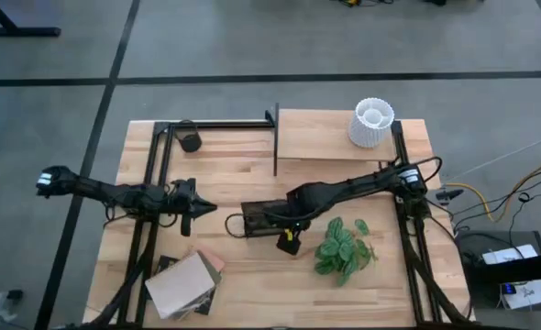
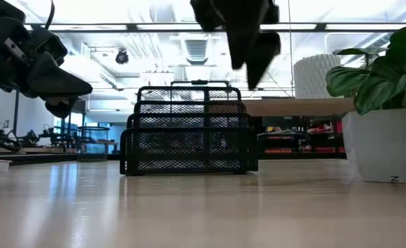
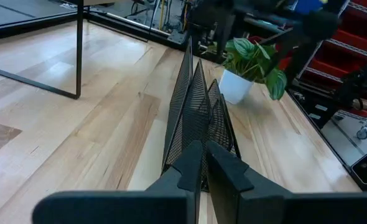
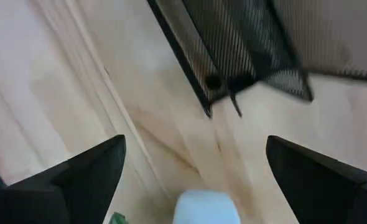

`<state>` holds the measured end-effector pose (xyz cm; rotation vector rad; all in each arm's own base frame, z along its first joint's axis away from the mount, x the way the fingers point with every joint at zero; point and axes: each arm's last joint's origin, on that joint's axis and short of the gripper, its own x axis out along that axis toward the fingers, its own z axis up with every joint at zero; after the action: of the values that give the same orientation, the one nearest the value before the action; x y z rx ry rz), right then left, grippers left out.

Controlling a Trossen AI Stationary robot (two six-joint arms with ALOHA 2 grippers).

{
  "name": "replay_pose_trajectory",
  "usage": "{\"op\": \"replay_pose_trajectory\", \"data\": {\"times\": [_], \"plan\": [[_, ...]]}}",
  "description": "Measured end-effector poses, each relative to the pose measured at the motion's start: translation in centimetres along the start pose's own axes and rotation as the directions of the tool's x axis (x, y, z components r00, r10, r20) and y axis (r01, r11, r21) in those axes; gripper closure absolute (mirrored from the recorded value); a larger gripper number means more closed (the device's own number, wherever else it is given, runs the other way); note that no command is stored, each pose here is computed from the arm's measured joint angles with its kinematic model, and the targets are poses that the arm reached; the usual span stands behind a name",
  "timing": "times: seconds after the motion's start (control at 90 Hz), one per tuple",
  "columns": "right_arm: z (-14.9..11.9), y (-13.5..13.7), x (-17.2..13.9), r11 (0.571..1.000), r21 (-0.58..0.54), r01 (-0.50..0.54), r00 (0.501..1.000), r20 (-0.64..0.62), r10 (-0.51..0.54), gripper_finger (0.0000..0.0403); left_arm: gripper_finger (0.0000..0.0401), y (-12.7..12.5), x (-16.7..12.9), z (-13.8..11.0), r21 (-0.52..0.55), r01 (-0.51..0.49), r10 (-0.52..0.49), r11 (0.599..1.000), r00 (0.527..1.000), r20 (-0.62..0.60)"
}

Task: Stock shelves
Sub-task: Put the white potted plant on the shelf

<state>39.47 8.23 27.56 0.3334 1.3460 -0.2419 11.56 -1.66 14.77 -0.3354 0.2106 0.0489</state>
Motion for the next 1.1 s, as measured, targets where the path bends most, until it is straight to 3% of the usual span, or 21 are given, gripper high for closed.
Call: {"op": "replay_pose_trajectory", "data": {"times": [0.067, 0.189, 0.311, 0.4, 0.522, 0.756, 1.1], "plan": [[-0.2, 0.6, -0.5, 0.999, -0.010, 0.048, 0.998, 0.052, -0.047, 0.0034, 0.0395, 0.0, 0.0, 0.0, 0.000, 0.000, 0.000, 1.000, 1.000, 0.000], [-1.2, 1.3, -1.2, 0.980, 0.072, 0.187, 0.975, 0.110, -0.194, 0.0034, 0.0395, 0.0, 0.0, 0.0, 0.000, 0.000, 0.000, 1.000, 1.000, 0.000], [-3.2, 2.3, -2.0, 0.912, 0.166, 0.376, 0.898, 0.178, -0.403, 0.0034, 0.0395, 0.0, 0.0, 0.0, 0.000, 0.000, 0.000, 1.000, 1.000, 0.000], [-4.9, 3.2, -2.5, 0.864, 0.232, 0.448, 0.840, 0.223, -0.495, 0.0034, 0.0395, 0.0, 0.0, 0.0, 0.000, 0.000, 0.000, 1.000, 1.000, 0.000], [-7.1, 4.8, -2.9, 0.826, 0.335, 0.453, 0.775, 0.309, -0.551, 0.0034, 0.0395, 0.0, 0.0, 0.0, 0.000, 0.000, 0.000, 1.000, 1.000, 0.000], [-9.9, 7.3, -3.0, 0.826, 0.403, 0.393, 0.688, 0.467, -0.555, 0.0034, 0.0395, 0.0, 0.0, 0.0, 0.000, 0.000, 0.000, 1.000, 1.000, 0.000], [-14.0, 9.6, -2.2, 0.861, 0.360, 0.359, 0.706, 0.498, -0.503, 0.0034, 0.0395, 0.0, 0.0, 0.0, 0.000, 0.000, 0.000, 1.000, 1.000, 0.000]]}}
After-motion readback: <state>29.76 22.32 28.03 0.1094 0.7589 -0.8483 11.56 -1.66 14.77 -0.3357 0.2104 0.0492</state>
